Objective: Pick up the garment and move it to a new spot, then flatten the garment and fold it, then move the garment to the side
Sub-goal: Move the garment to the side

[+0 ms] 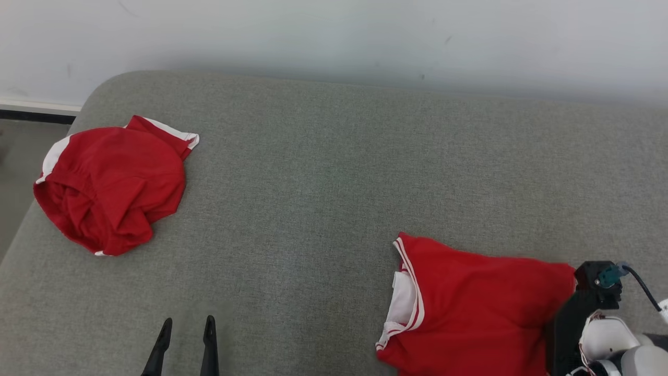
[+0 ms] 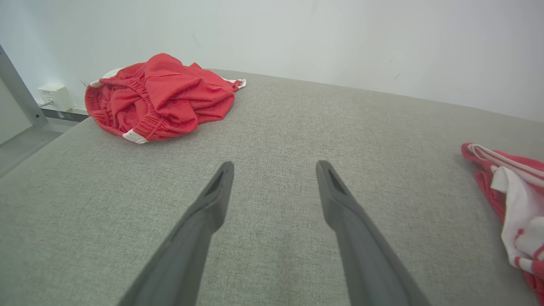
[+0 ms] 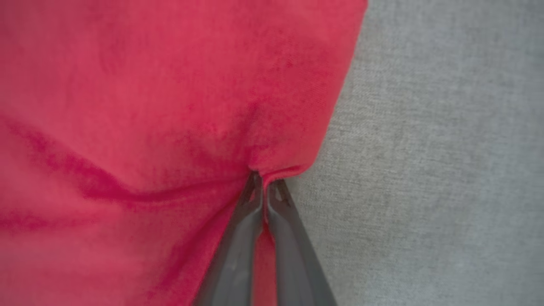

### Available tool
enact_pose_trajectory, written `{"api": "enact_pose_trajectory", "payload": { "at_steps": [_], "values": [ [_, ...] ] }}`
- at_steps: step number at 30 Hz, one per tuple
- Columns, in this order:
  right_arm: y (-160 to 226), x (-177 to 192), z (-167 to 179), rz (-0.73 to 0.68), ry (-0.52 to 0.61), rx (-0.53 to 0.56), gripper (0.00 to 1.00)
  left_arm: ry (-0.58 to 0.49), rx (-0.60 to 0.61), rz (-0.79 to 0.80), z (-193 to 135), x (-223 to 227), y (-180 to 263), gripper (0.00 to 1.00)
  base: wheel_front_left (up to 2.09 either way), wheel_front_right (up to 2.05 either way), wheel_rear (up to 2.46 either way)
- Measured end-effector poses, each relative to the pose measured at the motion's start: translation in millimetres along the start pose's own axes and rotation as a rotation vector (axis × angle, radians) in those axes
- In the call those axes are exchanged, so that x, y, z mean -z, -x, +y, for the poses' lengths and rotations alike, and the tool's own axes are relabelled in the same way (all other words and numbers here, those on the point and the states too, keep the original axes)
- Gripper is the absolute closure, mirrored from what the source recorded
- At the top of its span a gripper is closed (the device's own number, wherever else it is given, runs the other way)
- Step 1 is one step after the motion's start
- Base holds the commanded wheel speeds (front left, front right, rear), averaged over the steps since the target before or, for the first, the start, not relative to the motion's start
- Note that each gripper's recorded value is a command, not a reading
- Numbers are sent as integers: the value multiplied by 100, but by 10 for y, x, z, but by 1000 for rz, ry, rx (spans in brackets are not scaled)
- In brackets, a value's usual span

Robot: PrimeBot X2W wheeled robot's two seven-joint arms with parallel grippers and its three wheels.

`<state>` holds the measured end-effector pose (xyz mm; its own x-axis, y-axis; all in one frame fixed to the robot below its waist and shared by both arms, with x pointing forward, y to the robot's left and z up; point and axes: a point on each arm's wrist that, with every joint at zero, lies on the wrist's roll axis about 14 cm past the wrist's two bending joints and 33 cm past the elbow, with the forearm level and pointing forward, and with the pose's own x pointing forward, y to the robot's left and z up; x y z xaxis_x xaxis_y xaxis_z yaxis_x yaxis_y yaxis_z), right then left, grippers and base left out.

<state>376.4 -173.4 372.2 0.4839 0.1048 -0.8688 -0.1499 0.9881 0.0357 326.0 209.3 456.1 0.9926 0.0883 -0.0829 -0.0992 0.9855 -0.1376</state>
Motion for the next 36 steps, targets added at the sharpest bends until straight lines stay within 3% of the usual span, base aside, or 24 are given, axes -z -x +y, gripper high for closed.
{"api": "enact_pose_trajectory", "payload": {
  "at_steps": [16, 22, 29, 36],
  "values": [
    [247, -1062, -518, -202, 217, 161, 100, 11, 150, -73, -528, -202, -543, 0, 0, 0, 0],
    [366, -1188, -911, -231, 201, 250, 100, 3, 252, -94, -846, -225, -773, 0, 0, 0, 0],
    [591, -1258, -1602, -271, 145, 415, 100, -9, 396, -91, -1305, -112, -1020, 0, 0, 0, 0],
    [683, -1133, -2253, -257, 96, 575, 100, -28, 510, -100, -1622, 16, -1258, 0, 0, 0, 0]
  ]
}}
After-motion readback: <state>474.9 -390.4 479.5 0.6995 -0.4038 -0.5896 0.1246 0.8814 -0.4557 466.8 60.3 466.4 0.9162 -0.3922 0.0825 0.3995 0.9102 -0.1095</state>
